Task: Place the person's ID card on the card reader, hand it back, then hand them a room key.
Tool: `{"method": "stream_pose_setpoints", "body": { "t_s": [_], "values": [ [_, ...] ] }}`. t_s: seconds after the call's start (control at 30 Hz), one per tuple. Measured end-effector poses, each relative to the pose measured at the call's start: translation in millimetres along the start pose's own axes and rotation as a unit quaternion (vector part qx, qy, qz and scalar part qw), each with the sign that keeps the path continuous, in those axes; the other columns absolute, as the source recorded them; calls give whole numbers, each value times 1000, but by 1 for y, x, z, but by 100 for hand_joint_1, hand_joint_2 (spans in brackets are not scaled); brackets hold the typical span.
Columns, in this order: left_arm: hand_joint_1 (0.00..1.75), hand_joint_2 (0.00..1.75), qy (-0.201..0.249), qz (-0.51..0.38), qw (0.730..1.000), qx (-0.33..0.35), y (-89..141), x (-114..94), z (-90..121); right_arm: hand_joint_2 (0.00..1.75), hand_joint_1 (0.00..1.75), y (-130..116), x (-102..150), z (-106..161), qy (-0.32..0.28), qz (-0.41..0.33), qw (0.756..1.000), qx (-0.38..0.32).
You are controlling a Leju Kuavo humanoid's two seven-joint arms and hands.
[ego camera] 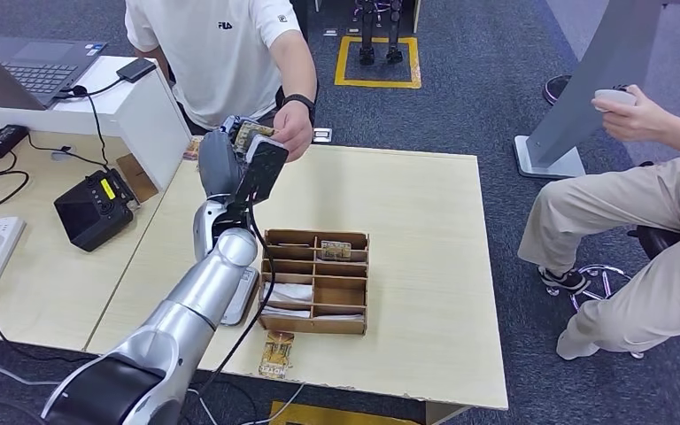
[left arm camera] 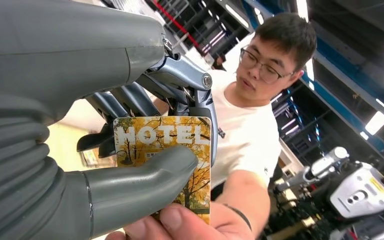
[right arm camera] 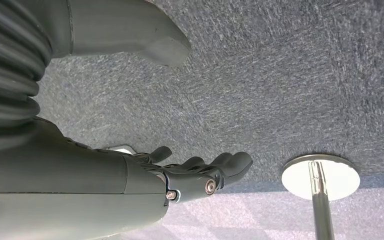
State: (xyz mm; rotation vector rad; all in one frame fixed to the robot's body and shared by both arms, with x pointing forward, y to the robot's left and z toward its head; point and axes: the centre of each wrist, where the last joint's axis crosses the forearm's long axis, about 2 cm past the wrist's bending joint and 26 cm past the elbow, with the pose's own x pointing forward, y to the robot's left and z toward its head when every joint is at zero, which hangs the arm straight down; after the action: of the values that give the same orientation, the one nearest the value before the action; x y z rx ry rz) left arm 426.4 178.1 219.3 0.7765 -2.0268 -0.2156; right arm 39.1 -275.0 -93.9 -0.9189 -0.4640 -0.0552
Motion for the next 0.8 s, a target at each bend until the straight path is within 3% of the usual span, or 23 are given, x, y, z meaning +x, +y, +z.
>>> {"method": "stream_pose_setpoints", "body": {
  "t_s": [0.1,0.23,0.67,0.8],
  "values": [
    [167,175,9,-6,1000,4,1,-5,0,175,0,1,2,0,-2,-3,1000,2],
    [4,175,20,-9,1000,6,1,-8,2,175,0,2,4,0,-3,-5,1000,4],
    [0,175,42,56,997,35,0,-15,8,175,0,4,5,0,-1,-14,1000,5],
    [0,0,49,103,991,66,4,-14,14,175,0,4,5,0,4,-19,1000,2]
  ]
}}
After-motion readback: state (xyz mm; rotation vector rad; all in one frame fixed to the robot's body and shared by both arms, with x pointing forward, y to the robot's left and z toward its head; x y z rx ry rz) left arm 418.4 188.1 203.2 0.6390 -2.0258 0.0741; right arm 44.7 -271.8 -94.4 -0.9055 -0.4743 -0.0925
